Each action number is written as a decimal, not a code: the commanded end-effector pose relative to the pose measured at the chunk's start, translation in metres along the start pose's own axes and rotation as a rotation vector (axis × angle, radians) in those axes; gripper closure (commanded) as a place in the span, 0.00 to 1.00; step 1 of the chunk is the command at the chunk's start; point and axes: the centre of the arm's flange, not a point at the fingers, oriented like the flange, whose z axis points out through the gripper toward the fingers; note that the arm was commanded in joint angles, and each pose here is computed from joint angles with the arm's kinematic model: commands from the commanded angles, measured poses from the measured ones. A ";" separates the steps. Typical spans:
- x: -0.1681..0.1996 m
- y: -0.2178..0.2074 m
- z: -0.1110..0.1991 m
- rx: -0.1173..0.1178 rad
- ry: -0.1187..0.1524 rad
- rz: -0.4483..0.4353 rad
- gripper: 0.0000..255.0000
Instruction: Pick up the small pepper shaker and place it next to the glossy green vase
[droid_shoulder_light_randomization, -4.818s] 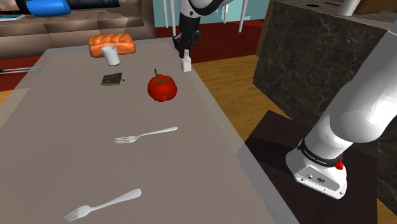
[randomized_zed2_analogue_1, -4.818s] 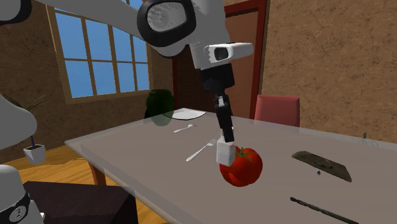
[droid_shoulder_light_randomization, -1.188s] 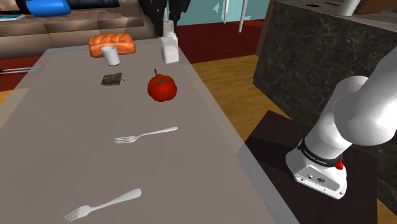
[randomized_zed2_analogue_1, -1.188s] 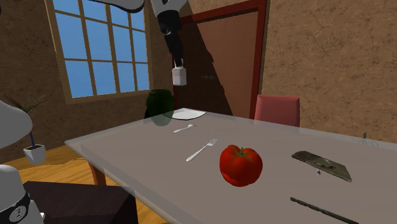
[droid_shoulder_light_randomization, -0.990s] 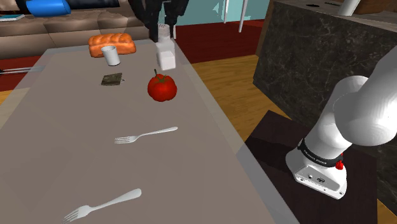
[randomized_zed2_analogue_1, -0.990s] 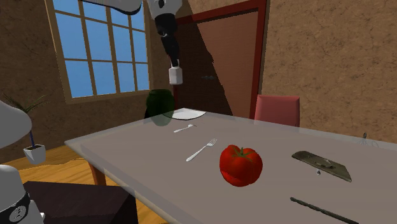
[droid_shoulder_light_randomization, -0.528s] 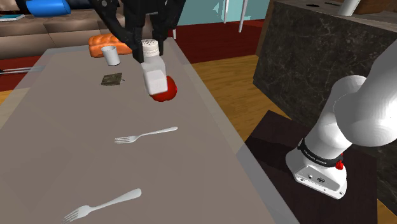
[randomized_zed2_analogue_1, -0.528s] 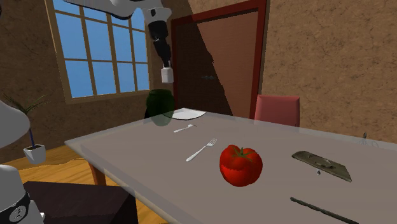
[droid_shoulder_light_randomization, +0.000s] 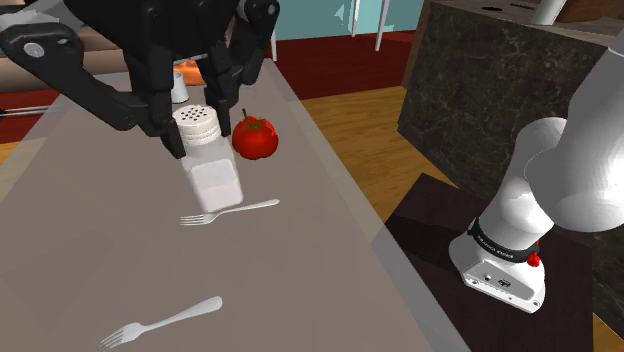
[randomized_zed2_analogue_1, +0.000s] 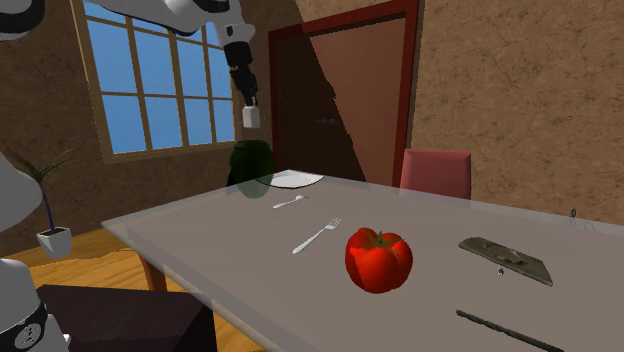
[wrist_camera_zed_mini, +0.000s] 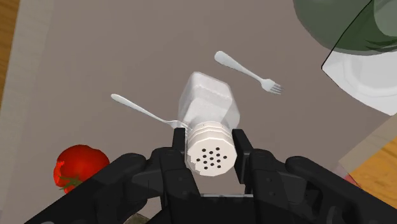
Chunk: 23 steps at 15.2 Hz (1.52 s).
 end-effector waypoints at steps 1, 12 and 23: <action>-0.017 -0.024 -0.003 0.000 0.000 0.002 1.00; -0.038 -0.036 0.040 0.000 0.000 0.002 1.00; -0.051 -0.036 0.097 0.000 0.000 0.002 1.00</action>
